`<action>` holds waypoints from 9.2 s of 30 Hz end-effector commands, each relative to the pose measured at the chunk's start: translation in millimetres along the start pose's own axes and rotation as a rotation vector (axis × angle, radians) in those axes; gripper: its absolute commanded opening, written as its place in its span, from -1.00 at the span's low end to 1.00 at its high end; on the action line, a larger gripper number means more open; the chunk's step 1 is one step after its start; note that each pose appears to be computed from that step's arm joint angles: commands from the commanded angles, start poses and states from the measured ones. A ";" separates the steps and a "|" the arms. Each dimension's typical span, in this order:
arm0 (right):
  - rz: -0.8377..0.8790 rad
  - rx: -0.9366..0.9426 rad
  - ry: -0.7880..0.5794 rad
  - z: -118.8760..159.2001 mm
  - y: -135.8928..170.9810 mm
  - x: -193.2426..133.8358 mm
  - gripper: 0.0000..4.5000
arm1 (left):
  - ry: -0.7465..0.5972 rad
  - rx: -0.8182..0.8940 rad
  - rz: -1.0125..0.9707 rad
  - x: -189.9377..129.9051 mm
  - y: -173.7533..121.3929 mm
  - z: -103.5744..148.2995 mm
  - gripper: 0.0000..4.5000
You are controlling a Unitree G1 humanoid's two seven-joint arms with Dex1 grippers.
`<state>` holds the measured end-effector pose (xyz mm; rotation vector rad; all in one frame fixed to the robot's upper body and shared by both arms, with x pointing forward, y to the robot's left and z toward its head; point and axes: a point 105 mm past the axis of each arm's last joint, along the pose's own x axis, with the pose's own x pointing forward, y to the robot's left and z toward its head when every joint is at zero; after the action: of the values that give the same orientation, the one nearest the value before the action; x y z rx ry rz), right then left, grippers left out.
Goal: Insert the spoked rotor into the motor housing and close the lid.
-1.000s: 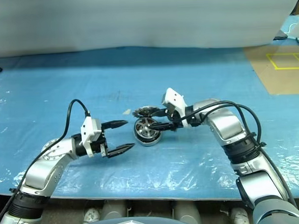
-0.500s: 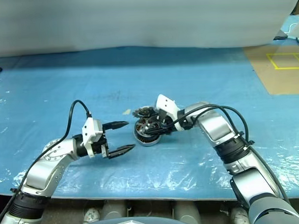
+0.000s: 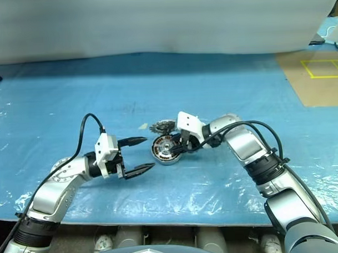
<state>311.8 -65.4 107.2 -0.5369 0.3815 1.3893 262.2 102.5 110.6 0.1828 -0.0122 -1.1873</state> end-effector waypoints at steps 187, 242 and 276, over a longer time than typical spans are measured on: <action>-0.167 0.133 -0.013 -59.4 -4.7 11.6 0.33 | -0.001 -0.010 0.081 -20.4 33.2 2.3 1.00; -0.212 0.203 0.075 -84.1 -1.6 5.9 0.33 | 0.014 0.009 0.071 34.6 27.6 -23.1 -0.99; -0.178 0.192 -0.071 -48.8 10.9 -8.8 0.99 | 0.125 0.070 0.002 42.1 19.2 -44.5 -1.00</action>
<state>308.8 -95.2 80.2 -0.3342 0.3479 1.1817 300.3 75.7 72.8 0.3052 0.0250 -1.1698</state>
